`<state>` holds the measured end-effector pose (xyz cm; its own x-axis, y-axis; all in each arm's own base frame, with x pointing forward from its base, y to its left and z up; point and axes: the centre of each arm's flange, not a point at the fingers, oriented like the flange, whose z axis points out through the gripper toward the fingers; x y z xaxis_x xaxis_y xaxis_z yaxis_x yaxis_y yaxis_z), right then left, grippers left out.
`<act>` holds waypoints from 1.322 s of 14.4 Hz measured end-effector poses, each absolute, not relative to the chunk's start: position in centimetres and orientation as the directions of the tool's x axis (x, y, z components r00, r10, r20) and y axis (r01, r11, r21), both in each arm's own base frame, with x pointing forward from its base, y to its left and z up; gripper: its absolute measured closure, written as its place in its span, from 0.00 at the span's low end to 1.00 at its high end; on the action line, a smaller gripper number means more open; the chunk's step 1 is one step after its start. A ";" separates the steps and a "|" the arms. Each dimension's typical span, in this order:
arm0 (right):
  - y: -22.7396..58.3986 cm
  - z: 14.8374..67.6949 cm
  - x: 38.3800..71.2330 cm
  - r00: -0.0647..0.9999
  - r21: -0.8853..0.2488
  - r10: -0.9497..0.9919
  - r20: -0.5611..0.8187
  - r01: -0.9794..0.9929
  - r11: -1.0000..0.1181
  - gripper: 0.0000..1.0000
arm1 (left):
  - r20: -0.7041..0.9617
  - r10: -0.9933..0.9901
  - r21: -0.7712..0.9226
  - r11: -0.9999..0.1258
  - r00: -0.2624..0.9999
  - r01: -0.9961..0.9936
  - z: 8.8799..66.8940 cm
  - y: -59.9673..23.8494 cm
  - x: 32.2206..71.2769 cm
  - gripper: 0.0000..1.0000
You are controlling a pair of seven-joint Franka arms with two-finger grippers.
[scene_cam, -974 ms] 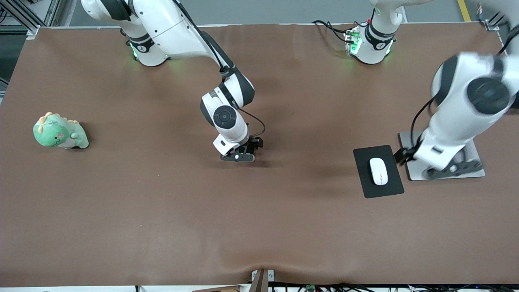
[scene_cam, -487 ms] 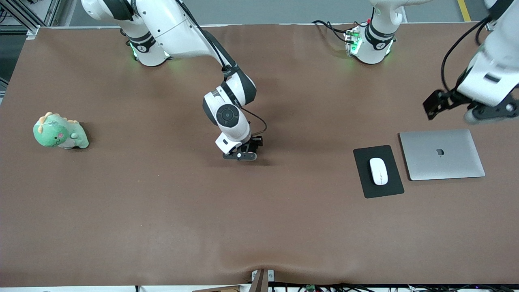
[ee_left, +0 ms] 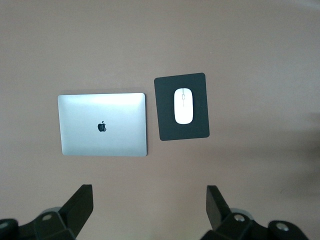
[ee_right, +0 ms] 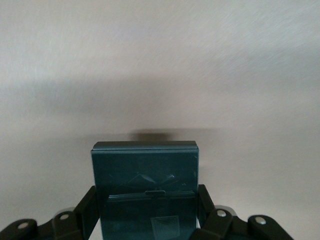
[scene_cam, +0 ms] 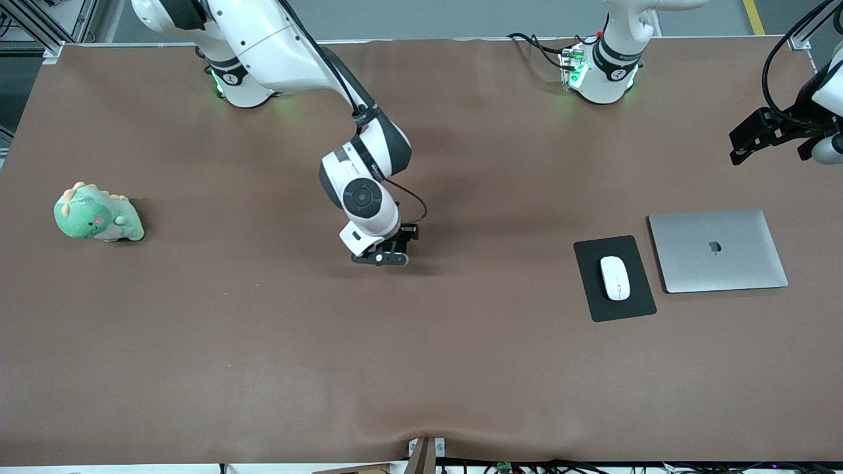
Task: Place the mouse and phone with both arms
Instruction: 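Carry the phone toward the plush toy while the left arm withdraws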
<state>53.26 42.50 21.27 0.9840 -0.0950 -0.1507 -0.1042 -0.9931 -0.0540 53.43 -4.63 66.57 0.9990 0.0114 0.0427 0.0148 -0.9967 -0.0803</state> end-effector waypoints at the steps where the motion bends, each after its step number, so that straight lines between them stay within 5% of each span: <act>1: 41.4 21.9 54.0 0.981 -0.044 -0.115 -0.158 -0.124 -0.991 0.20 | 0.041 0.009 -0.080 -0.997 0.999 0.013 66.5 -4.7 53.4 0.00; 8: 30.4 28.2 59.2 0.945 0.047 -0.269 -0.186 -0.265 -0.963 0.20 | 0.025 0.006 -0.082 -0.997 1.000 0.008 67.1 -5.1 52.5 0.00; 19: 12.4 29.8 61.5 0.958 -0.029 -0.169 -0.233 -0.180 -0.983 0.20 | 0.055 0.010 -0.050 -0.999 0.998 0.013 69.0 -4.9 51.1 0.00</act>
